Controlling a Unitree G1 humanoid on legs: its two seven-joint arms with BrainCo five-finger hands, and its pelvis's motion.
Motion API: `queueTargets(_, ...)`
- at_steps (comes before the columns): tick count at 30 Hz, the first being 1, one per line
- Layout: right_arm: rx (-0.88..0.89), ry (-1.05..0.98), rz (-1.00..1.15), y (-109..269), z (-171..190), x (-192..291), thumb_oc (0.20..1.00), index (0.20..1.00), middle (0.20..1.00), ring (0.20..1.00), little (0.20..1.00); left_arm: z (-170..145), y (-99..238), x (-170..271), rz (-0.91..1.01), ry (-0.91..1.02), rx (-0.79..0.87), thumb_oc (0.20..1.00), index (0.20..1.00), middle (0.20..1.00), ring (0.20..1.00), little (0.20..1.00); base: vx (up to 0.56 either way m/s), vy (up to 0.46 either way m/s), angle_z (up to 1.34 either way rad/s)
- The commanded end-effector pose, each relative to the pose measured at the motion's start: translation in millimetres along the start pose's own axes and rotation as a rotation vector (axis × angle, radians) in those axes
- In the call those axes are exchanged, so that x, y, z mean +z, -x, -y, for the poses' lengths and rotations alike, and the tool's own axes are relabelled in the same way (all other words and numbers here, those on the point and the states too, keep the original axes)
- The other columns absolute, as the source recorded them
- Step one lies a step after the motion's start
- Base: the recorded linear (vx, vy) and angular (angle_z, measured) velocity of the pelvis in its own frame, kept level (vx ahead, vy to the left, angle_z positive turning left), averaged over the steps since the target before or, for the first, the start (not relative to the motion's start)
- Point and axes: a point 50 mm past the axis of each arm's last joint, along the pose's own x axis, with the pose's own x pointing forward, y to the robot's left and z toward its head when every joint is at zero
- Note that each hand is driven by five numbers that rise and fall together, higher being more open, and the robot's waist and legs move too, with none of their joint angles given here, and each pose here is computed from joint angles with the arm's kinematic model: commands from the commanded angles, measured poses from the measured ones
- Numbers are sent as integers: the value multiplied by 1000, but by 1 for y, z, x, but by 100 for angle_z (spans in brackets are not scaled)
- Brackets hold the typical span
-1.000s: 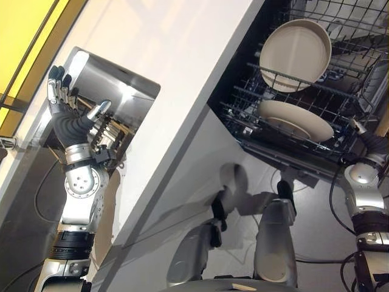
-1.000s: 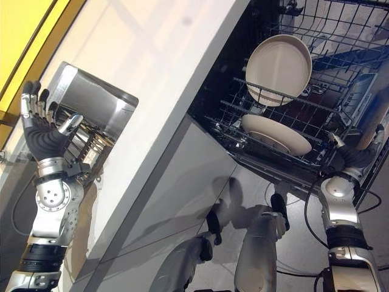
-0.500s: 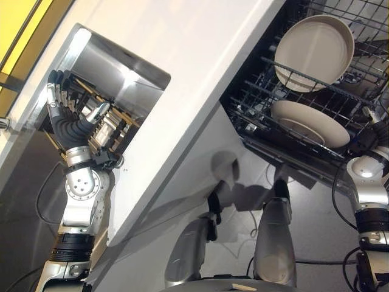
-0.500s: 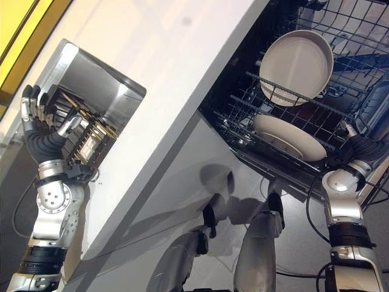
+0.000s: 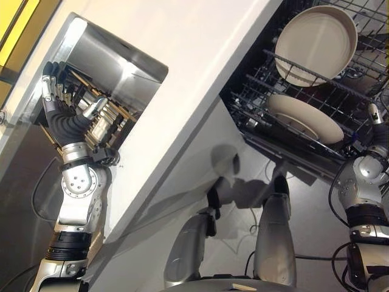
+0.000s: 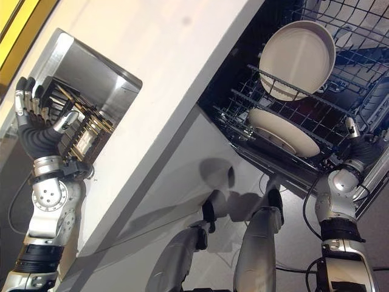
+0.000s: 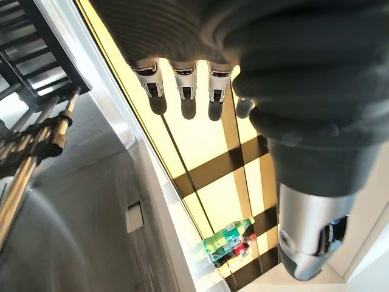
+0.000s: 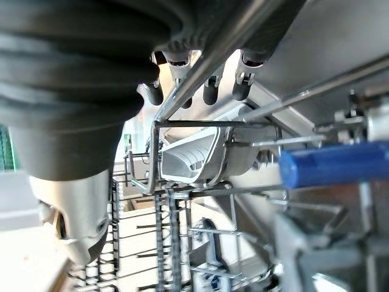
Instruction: Pick up plates and place into dishwasher.
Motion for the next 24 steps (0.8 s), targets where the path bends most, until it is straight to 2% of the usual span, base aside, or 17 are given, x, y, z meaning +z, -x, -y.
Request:
queueTargets(1,343,-56,52,9,-47,1,1000,1000,1000,1000,1000,7,-5,12,80,58,15,1000,1000,1000,1000,1000,-3,31,-6)
queueTargets(7,569,0,144,15,-78,18,1000,1000,1000,1000,1000,6,-7,9,73,61,53,1000,1000,1000,1000,1000,-9,67,-3)
queueTargets(11,657,11,167,17,-105,29,1000,1000,1000,1000,1000,7,-9,9,70,58,63,1000,1000,1000,1000,1000,-27,80,1)
queueTargets(16,719,-12,183,17,-131,44,1000,1000,1000,1000,1000,9,-11,9,59,56,71,1000,1000,1000,1000,1000,-9,103,8)
queueTargets(24,792,18,175,20,-151,51,1000,1000,1000,1000,1000,5,-5,4,13,63,69,1000,1000,1000,1000,1000,77,131,19)
